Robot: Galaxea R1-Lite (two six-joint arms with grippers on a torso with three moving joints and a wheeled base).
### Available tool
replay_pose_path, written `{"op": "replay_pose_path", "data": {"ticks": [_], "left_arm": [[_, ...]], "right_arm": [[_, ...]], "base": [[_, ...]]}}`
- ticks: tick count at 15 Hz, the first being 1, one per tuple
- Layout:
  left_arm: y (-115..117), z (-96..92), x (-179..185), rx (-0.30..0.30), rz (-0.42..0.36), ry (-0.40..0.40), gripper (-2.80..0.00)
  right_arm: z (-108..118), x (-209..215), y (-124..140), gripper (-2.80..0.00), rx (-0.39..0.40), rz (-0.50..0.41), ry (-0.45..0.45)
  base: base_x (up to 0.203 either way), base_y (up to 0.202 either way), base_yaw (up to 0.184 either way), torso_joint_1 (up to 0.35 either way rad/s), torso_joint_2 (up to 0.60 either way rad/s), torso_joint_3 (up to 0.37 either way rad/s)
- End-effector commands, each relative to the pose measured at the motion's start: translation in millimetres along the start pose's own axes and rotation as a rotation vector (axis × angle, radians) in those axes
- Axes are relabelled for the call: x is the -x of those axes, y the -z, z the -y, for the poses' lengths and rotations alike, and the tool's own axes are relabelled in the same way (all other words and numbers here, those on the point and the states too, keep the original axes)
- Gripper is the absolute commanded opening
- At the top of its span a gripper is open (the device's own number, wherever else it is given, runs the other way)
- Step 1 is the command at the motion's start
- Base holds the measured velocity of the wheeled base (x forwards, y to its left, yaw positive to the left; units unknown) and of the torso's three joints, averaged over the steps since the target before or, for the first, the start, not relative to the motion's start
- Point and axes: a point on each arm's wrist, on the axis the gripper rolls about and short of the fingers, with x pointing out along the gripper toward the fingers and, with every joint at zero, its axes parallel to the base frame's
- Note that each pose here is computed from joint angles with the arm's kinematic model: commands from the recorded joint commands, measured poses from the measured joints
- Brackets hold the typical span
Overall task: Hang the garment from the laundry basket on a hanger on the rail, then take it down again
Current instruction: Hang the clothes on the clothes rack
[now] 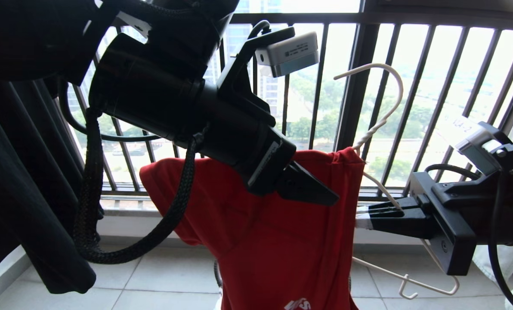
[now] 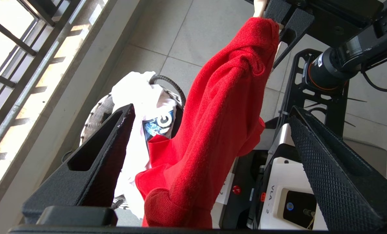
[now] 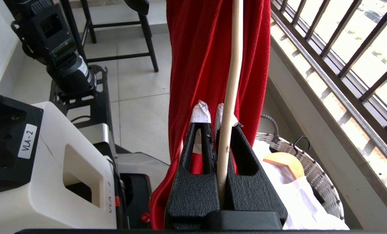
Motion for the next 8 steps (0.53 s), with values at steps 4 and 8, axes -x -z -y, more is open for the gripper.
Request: {"op": "replay_pose_path", "data": {"ticks": [4,8], "left_arm": [[0.1,1.6,-1.2,-0.004,-0.004,0.009,-2.80],[-0.6,3.9,-2.8,-0.007,-0.004,0.015,-2.80]], "right_arm": [[1.0,2.1,-2.2,-2.80,0.007,0.009,0.005],[1.1,4.0,-3.3,-2.80,0.010,0.014,0.011]], "base": [[0.000,0.000,0.000,0.000,0.00,0.000],[0.000,0.000,0.000,0.000,0.00,0.000]]}}
